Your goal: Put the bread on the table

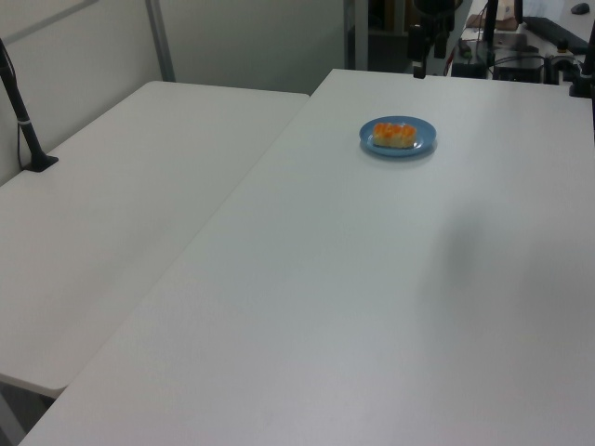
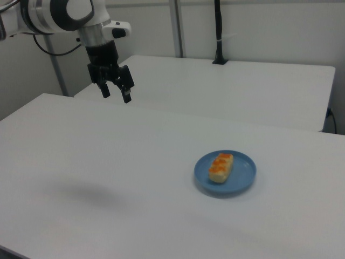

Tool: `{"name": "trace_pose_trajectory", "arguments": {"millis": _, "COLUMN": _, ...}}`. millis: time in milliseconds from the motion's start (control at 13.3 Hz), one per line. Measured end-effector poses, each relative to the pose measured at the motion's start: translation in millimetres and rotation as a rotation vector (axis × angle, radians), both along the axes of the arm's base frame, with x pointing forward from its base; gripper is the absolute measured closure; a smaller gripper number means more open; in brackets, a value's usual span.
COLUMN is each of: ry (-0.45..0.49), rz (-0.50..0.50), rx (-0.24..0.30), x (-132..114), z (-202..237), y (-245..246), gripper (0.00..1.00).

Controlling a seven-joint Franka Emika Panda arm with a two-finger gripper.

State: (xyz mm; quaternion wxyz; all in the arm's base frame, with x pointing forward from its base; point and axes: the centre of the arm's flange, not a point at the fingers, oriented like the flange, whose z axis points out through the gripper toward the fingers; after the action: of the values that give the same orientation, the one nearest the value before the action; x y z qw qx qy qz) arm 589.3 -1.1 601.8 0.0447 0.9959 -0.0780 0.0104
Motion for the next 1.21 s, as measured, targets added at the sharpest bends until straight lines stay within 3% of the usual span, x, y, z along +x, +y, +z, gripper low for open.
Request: {"name": "trace_pose_trajectory", "arguments": {"millis": 1205, "ry": 0.002, "rz": 0.0, "rx": -0.001, "x": -2, "z": 2, "y": -17, "gripper": 0.0}}
